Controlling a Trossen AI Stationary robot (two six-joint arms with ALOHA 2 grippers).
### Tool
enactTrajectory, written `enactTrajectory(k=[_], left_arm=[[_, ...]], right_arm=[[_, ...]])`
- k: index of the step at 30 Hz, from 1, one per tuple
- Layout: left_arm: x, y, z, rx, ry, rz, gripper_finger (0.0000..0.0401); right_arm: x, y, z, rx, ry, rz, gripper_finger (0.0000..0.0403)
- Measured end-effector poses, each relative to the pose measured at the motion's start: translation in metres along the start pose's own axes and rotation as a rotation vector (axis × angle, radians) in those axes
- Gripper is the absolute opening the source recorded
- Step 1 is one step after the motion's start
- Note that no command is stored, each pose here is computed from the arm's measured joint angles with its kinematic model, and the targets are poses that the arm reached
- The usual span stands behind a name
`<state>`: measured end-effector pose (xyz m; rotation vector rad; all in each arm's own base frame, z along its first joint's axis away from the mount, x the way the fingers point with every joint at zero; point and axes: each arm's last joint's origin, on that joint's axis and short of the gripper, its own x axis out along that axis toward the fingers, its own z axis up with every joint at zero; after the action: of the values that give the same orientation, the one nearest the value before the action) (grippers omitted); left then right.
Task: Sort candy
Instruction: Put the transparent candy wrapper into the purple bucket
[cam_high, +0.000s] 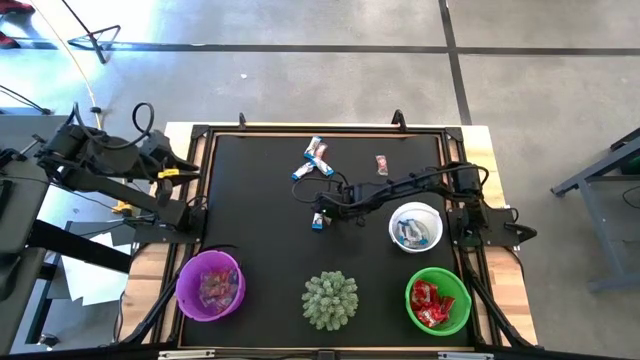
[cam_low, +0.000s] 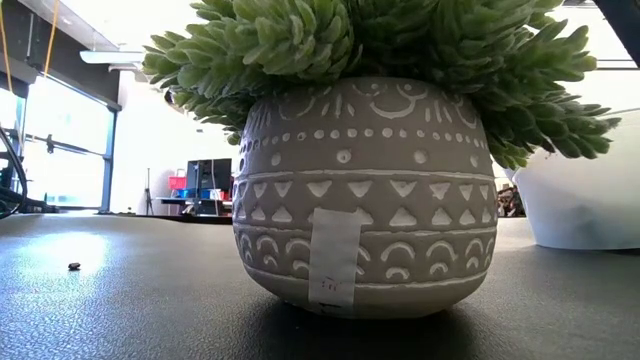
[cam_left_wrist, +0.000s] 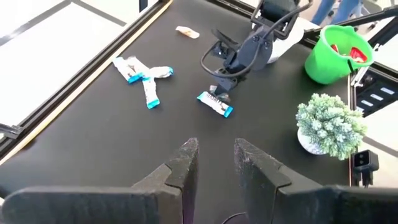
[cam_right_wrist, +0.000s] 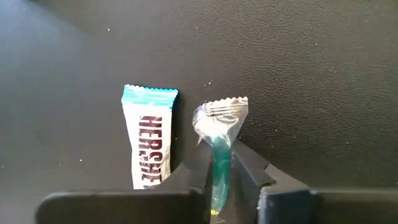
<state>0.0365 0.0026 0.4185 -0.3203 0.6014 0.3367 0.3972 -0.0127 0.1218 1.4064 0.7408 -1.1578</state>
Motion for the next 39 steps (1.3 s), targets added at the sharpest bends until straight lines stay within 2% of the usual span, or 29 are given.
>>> enactTrajectory(k=[4,10,15,19,25,28,33,39], left_arm=[[-0.002,0.002,-0.001,-0.004,-0.015,0.009,0.0090],[-0.003,0.003,-0.001,-0.005,-0.022,0.015,0.0090],[-0.003,0.003,-0.001,-0.006,-0.022,0.015,0.0090],[-0.002,0.002,0.000,-0.008,-0.029,0.014,0.0090],[-0.003,-0.002,0.008,-0.015,-0.112,-0.009,0.0090],[-0.003,-0.006,0.015,-0.011,-0.176,-0.044,0.0090],[0.000,-0.017,0.028,-0.015,-0.260,-0.087,0.0090],[0.017,-0.034,0.043,0.072,-0.291,-0.087,0.0090]], right_arm=[[-0.002,0.002,0.000,-0.038,0.009,0.007,0.0007],[-0.014,0.015,0.000,-0.143,0.023,0.054,0.0006],[-0.036,0.041,0.002,-0.266,0.015,0.158,0.0005],[-0.059,0.066,0.007,-0.415,-0.024,0.238,0.0005],[-0.119,0.111,0.012,-0.701,-0.209,0.411,0.0005],[-0.157,0.132,0.016,-0.806,-0.339,0.501,0.0005],[-0.225,0.155,0.027,-0.851,-0.573,0.627,0.0005],[-0.280,0.164,0.026,-0.833,-0.720,0.792,0.0005]])
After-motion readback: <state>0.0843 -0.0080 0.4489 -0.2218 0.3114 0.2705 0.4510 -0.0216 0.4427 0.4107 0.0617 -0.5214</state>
